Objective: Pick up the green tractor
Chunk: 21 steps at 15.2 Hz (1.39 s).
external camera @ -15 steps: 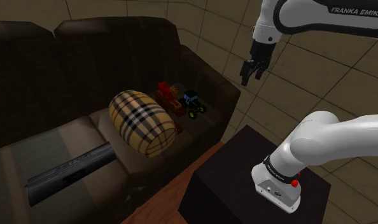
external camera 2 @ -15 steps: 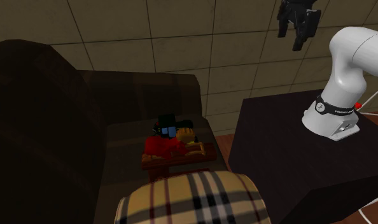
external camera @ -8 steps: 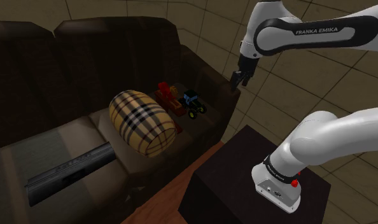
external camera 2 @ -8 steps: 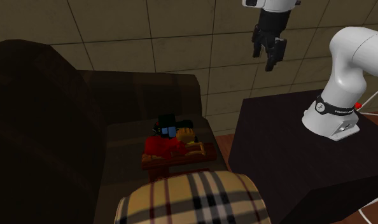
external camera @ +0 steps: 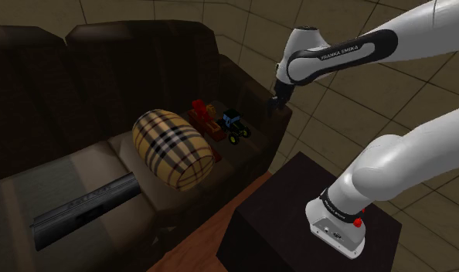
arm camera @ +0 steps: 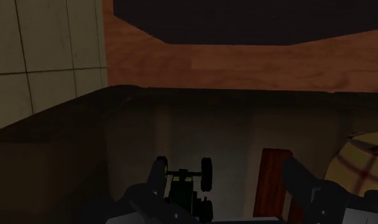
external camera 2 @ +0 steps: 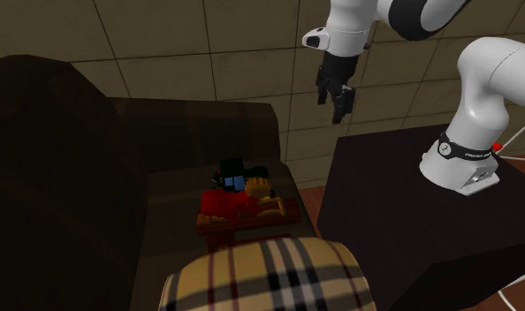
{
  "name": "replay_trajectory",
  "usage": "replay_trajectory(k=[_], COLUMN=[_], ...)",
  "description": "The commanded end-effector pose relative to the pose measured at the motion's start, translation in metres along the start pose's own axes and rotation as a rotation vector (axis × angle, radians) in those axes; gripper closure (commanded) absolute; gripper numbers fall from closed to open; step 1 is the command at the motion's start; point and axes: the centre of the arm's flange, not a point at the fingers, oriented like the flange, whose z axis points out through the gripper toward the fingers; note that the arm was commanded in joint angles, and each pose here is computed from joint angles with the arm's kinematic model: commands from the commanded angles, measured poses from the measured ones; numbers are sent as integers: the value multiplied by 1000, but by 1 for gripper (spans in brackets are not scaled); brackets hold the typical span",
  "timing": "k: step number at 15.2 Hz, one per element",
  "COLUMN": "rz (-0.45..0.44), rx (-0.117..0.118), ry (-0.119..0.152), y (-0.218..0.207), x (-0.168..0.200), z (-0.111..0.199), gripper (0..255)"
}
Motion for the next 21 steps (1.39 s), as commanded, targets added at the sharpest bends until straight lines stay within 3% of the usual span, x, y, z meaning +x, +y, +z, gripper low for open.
replay_trajectory(k=[1,21], rz=[-22,-227], rx=[0,11], ry=[19,167], y=[7,54], x=[13,165], z=[19,201], gripper=[0,0])
